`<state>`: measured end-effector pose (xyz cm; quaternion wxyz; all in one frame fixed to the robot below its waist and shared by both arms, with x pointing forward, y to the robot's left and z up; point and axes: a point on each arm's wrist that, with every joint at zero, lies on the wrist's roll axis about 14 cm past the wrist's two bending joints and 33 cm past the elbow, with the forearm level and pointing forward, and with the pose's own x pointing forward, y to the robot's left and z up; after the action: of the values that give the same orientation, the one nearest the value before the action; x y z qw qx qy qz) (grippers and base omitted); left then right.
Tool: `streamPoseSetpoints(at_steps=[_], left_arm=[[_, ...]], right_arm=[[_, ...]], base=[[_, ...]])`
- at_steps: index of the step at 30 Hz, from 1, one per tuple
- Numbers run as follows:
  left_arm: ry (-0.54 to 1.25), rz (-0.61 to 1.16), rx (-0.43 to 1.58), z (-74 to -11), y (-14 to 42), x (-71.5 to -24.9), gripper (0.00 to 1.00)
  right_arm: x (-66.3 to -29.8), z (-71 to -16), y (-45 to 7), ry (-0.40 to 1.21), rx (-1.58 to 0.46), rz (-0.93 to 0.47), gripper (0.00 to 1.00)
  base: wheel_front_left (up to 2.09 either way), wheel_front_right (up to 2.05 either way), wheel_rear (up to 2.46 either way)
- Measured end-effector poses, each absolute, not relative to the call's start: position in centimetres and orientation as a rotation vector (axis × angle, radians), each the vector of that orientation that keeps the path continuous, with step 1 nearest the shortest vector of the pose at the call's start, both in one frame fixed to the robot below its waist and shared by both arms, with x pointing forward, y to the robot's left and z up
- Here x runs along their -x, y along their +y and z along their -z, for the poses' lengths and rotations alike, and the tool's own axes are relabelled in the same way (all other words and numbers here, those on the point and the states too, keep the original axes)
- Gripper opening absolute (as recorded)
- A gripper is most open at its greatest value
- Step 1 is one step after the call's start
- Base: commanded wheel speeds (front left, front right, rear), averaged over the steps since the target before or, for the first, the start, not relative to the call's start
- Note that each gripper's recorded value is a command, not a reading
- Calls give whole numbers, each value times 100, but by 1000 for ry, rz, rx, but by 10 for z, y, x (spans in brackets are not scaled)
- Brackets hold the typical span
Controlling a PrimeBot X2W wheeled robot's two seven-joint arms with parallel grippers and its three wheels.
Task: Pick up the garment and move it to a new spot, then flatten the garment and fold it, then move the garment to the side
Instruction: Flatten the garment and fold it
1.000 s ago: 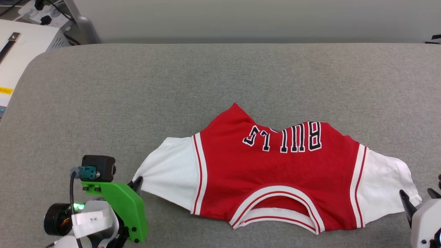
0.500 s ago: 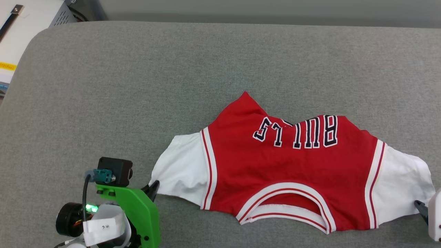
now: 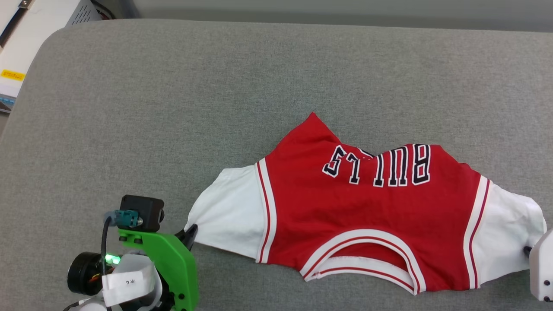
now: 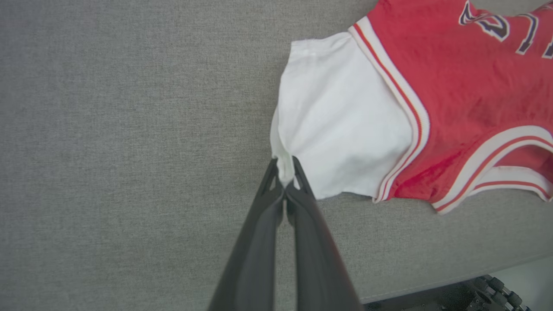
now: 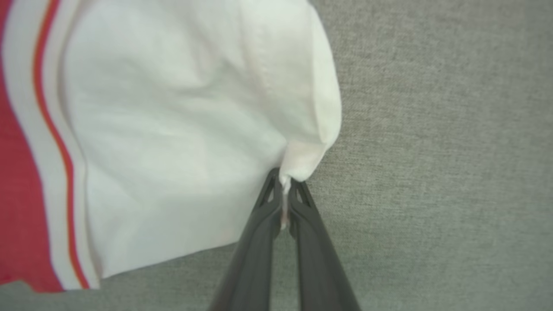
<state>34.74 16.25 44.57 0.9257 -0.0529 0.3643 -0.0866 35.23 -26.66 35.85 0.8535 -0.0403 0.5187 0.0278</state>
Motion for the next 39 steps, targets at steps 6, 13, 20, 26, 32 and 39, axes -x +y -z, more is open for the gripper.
streamPoseSetpoints(at_steps=[6,13,20,26,32,39], left_arm=[[685,175,94,-462,167,-349,0],[548,163,79,-499,177,-352,0],[259,155,38,-581,186,-366,0],[60,154,-9,-643,193,-371,0],[-122,157,-42,-697,196,-382,0],[-200,193,-59,-726,196,-409,0]], right_arm=[[-359,-381,-264,999,24,-71,0],[-379,-455,-274,762,24,-78,0],[-390,-547,-269,505,-63,-121,0],[-385,-608,-275,371,-42,-121,0],[-397,-654,-280,257,-59,-120,0],[-430,-695,-284,131,-27,-113,0]], base=[[0,0,0],[0,0,0],[0,0,0],[0,0,0],[0,0,0],[0,0,0]])
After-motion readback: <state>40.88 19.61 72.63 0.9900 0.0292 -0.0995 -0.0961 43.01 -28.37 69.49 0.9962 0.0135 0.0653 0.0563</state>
